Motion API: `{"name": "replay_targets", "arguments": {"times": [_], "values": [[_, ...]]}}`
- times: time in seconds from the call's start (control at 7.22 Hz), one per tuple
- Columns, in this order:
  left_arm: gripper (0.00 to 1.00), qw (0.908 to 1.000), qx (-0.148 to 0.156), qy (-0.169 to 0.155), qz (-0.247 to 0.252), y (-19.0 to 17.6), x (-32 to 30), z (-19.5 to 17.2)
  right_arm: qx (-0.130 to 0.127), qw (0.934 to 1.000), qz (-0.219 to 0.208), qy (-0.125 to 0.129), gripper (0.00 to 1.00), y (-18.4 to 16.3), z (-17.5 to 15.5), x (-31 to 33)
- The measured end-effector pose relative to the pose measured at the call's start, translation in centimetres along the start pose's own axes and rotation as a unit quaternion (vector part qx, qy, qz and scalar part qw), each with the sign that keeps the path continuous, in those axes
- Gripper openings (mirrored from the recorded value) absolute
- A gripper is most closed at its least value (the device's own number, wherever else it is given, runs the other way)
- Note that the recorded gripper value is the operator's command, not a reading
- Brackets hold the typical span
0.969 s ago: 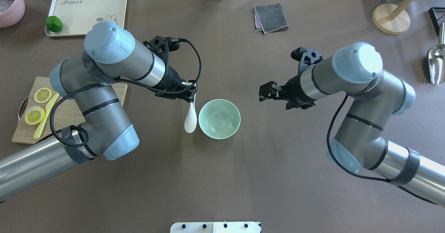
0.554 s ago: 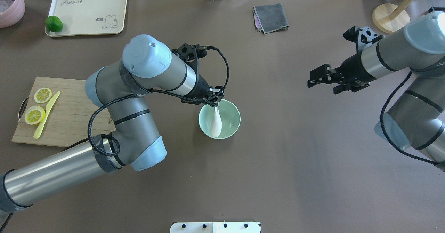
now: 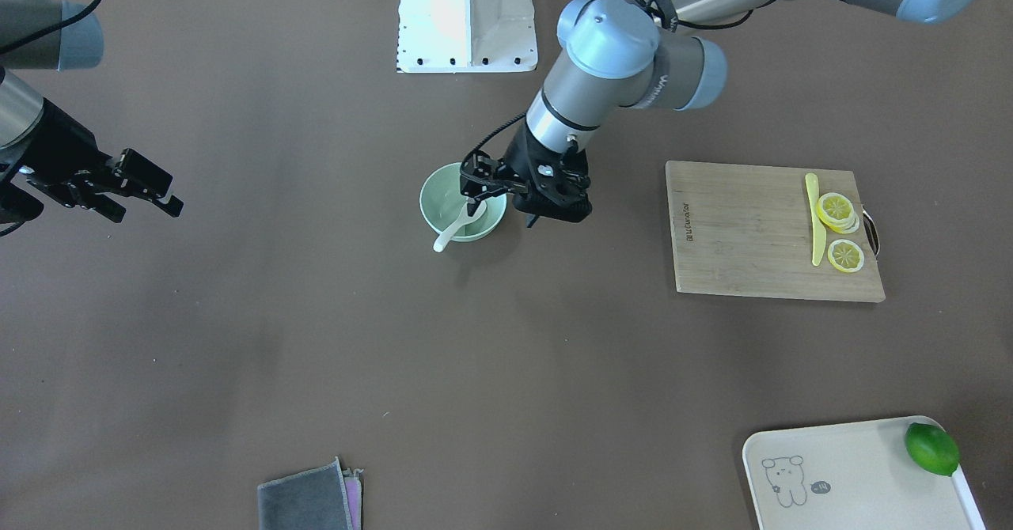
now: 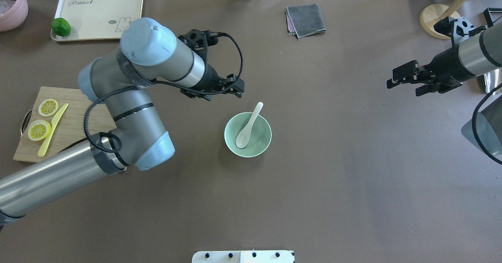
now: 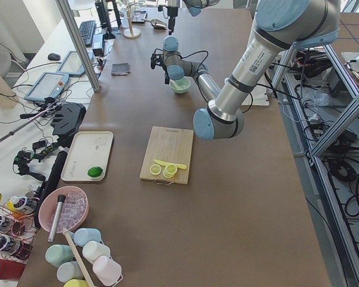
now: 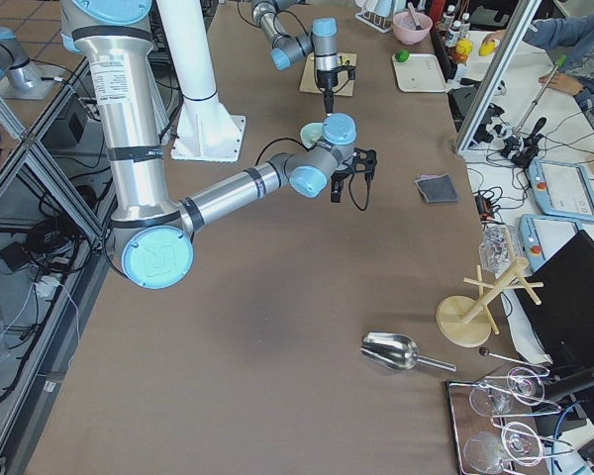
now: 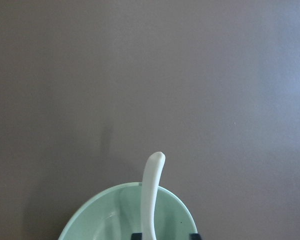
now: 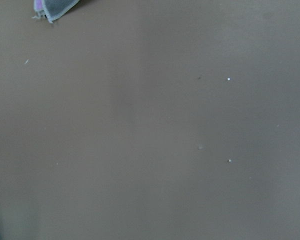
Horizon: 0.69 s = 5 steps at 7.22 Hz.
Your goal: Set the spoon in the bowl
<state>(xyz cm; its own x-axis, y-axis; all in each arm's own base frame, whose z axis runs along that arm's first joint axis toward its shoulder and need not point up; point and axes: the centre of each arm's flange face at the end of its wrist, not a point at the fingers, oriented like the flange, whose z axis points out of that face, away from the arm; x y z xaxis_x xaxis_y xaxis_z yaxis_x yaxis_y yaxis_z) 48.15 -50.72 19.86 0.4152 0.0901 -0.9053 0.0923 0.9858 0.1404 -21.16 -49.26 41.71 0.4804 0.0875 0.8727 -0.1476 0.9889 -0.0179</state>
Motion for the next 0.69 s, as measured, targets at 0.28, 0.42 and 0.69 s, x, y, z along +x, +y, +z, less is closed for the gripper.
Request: {"name": "replay_targets", "arguments": {"times": [0.28, 0.42, 0.69], "values": [[0.98, 0.9971, -0.004, -0.039, 0.066, -2.6, -12.4, -5.6, 0.011, 0.9991, -0.032, 0.027, 1.0, -0.7, -1.8, 6.4], [0.98, 0.9938, -0.009, -0.062, 0.092, -4.2, -18.5, -9.9, 0.013, 0.9972, -0.054, 0.05, 1.0, -1.0, -3.2, 10.7], [0.98, 0.9867, -0.025, -0.1, 0.126, -4.6, -30.6, -18.7, 0.008, 0.9908, -0.095, 0.096, 1.0, -1.8, -8.3, 19.0]]}}
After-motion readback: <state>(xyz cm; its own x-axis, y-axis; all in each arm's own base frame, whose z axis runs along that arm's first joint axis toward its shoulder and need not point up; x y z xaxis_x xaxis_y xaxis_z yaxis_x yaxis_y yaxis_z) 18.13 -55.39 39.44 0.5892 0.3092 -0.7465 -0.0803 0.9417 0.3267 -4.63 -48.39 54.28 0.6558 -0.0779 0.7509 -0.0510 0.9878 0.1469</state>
